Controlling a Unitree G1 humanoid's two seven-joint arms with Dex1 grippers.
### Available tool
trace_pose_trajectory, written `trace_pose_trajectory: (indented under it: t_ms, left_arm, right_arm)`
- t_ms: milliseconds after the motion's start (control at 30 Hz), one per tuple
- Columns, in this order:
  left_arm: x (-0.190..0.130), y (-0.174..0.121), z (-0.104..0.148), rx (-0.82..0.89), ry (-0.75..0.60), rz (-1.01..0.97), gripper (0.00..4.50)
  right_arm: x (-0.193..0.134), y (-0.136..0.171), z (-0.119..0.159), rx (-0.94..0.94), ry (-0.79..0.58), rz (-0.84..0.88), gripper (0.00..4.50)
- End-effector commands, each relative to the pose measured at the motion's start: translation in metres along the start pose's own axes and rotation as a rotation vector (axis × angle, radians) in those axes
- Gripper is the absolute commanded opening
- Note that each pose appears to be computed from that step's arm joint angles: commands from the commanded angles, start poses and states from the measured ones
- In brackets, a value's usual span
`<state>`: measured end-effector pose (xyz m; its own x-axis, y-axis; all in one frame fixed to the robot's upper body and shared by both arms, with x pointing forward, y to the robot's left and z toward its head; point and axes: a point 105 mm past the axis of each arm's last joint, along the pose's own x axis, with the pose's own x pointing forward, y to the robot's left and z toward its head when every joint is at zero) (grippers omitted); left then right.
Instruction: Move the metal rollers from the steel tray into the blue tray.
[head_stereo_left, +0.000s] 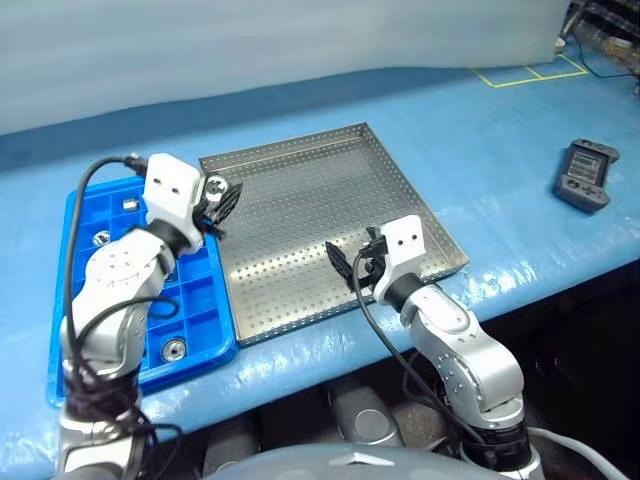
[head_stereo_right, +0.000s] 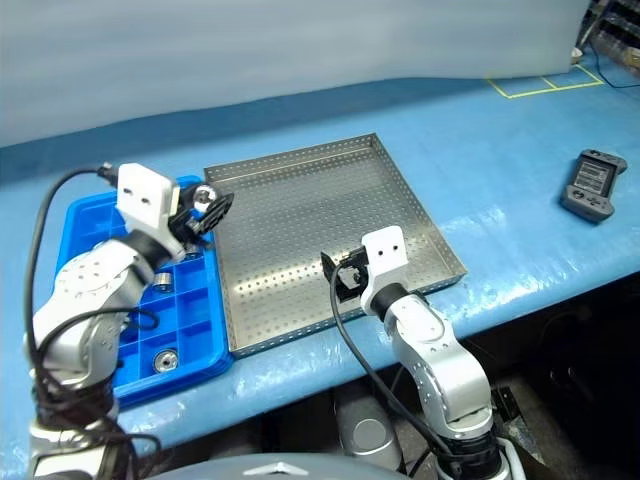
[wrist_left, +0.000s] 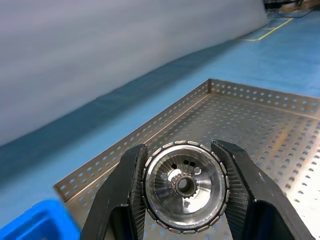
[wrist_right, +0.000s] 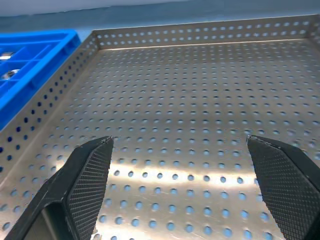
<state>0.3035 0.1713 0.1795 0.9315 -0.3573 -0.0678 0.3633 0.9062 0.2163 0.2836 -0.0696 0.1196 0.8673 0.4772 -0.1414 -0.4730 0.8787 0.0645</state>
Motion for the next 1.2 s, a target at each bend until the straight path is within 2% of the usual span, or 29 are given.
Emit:
trace_pose_trajectory:
  t_ms: [33, 167, 333, 433, 633, 1100, 1167, 1200]
  left_arm:
    - [-0.023, 0.001, 0.0, 0.01, 0.002, 0.028, 1.71]
    - [-0.041, 0.0, -0.029, 0.006, 0.114, 0.027, 1.71]
    - [-0.048, 0.0, -0.05, -0.005, 0.157, 0.014, 1.71]
    - [-0.05, -0.003, -0.061, -0.013, 0.192, -0.013, 1.71]
    - [-0.049, -0.012, -0.075, -0.04, 0.237, -0.082, 1.71]
    - [-0.052, -0.029, -0.089, -0.029, 0.333, -0.237, 1.71]
    - [-0.049, -0.029, -0.091, -0.027, 0.34, -0.248, 2.46]
    - [-0.047, -0.03, -0.092, -0.02, 0.345, -0.255, 2.69]
  right_arm:
    - [0.002, 0.007, 0.01, -0.002, -0.037, 0.042, 4.5]
    - [0.003, 0.012, 0.009, -0.009, -0.032, 0.069, 4.5]
    - [0.003, 0.021, 0.006, -0.049, -0.023, 0.123, 4.5]
    - [0.0, 0.037, 0.005, -0.077, -0.029, 0.222, 4.5]
    - [-0.009, 0.062, 0.002, -0.074, -0.012, 0.399, 4.5]
    - [-0.011, 0.068, 0.005, -0.045, -0.02, 0.43, 4.5]
    - [-0.01, 0.068, 0.006, -0.04, -0.026, 0.425, 4.5]
    - [-0.01, 0.067, 0.006, -0.038, -0.027, 0.421, 4.5]
